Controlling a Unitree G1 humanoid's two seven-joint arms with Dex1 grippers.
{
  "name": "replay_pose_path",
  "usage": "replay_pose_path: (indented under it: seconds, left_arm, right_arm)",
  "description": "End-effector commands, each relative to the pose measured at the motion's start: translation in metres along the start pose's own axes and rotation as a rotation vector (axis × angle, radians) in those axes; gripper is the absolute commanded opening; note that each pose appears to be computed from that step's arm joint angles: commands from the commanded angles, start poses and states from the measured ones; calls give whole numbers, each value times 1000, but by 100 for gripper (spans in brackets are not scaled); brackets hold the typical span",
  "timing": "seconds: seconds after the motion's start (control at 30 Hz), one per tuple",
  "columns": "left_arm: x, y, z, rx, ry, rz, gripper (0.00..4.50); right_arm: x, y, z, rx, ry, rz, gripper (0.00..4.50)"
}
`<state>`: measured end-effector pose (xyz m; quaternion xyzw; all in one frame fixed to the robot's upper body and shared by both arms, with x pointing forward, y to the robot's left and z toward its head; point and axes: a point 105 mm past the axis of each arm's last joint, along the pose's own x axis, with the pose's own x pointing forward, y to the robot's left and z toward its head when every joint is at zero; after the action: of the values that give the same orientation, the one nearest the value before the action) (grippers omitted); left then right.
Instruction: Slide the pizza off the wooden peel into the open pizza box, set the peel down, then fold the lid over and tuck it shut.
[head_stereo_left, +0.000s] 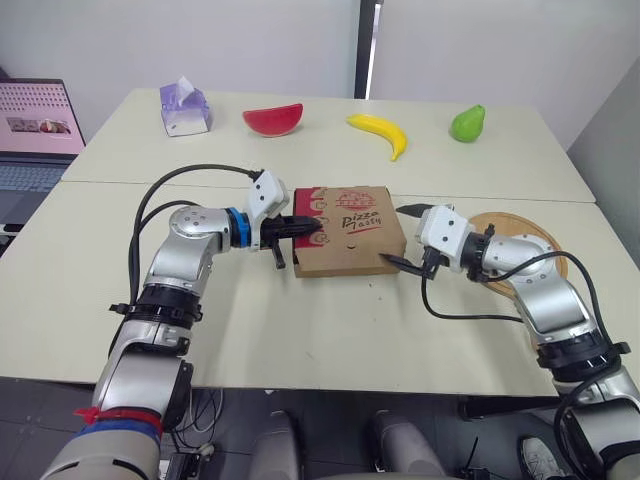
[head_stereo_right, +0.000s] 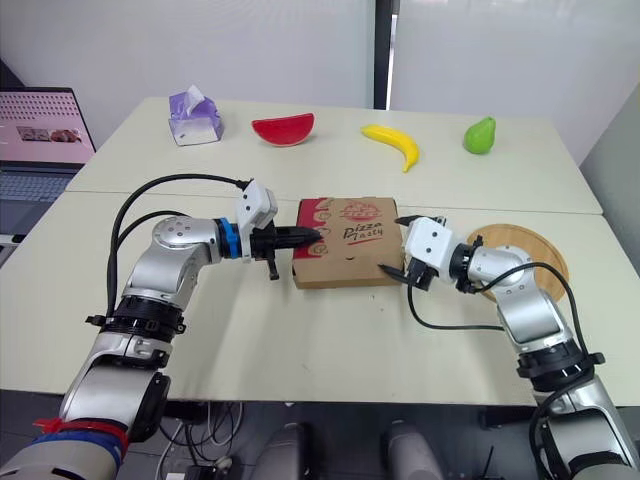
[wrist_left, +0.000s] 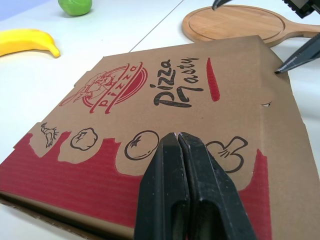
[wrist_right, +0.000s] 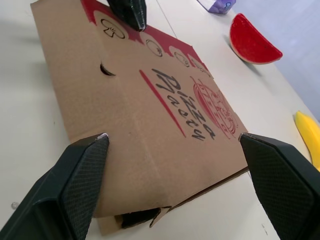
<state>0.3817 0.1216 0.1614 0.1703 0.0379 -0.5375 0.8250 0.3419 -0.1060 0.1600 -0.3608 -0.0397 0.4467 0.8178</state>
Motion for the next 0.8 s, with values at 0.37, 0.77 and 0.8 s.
replay_pose_path:
  seconds: [0.37,0.77,0.8]
  left_arm:
    - [0,11,15,61,-23,21,0]
    - [4,11,15,77,-19,12,0]
    - [4,11,14,79,-18,11,0]
  right_arm:
    - [2,-13,9,-51,-18,-56,446]
    - [8,-26,4,-81,-1,-130,446]
    - [9,-25,4,-78,-1,-128,446]
